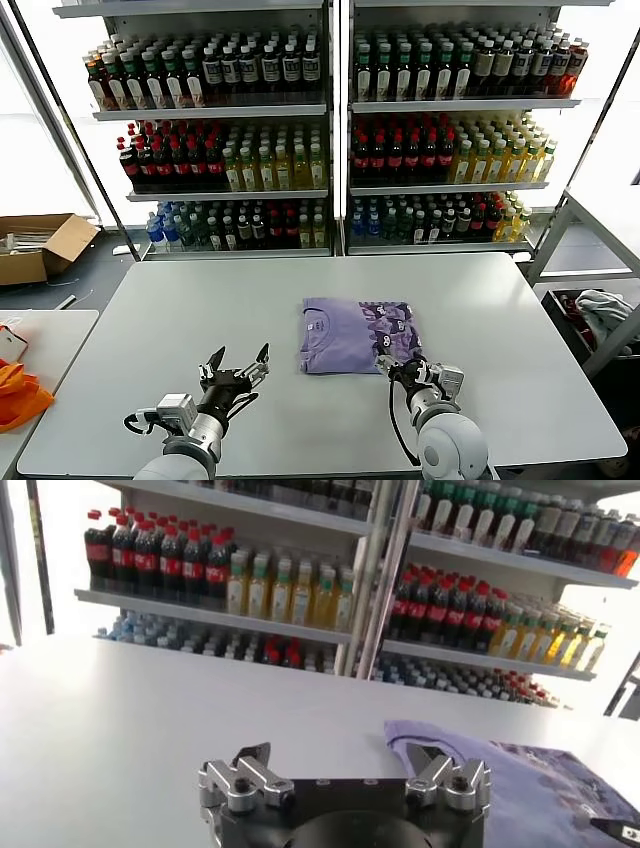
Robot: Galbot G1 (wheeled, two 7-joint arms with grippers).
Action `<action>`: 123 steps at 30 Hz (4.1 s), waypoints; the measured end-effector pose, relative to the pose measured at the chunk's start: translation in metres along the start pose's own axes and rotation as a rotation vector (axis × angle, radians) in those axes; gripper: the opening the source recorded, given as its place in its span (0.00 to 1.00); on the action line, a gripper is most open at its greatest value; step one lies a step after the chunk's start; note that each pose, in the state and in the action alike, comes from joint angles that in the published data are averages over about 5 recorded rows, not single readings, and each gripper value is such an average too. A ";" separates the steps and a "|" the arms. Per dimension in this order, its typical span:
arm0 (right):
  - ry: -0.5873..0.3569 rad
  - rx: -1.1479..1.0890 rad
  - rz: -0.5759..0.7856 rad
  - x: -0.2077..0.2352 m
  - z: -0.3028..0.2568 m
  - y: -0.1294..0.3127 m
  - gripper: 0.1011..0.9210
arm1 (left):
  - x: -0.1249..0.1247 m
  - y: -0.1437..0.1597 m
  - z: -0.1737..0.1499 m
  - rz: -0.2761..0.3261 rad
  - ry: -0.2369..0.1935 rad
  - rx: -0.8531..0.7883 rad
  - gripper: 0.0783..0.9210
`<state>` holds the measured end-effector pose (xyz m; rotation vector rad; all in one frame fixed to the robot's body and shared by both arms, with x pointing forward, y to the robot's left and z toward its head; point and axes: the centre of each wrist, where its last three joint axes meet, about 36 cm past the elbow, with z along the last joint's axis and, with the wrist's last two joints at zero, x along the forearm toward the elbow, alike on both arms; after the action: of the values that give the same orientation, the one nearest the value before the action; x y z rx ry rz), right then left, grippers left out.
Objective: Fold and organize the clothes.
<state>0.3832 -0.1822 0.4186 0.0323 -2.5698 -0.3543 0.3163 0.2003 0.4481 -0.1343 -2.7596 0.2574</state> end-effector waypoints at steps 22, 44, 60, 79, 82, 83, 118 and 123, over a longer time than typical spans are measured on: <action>-0.108 0.037 -0.030 0.018 -0.026 0.009 0.88 | 0.013 0.001 -0.002 0.004 -0.007 0.002 0.88; -0.081 0.292 -0.039 -0.079 -0.034 0.062 0.88 | 0.030 0.005 -0.001 -0.024 0.000 0.009 0.88; -0.036 0.322 -0.007 -0.101 -0.021 0.067 0.88 | 0.031 0.006 0.000 -0.015 0.001 0.005 0.88; -0.292 0.390 0.079 -0.012 -0.044 0.015 0.88 | 0.030 0.003 -0.003 -0.026 -0.162 -0.055 0.88; -0.308 0.387 0.106 0.001 -0.036 -0.001 0.88 | 0.028 0.003 -0.001 -0.026 -0.190 -0.083 0.88; -0.315 0.386 0.115 0.005 -0.033 -0.005 0.88 | 0.027 0.002 0.000 -0.026 -0.198 -0.091 0.88; -0.369 0.409 0.298 0.062 0.007 -0.058 0.88 | 0.008 0.009 0.013 -0.036 -0.250 -0.207 0.88; -0.372 0.407 0.300 0.065 0.008 -0.058 0.88 | 0.007 0.006 0.015 -0.021 -0.251 -0.205 0.88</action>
<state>0.3201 -0.2424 0.4302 -0.2928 -2.9115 0.3063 0.3049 0.2052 0.4359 -0.1333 -3.0306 -0.0171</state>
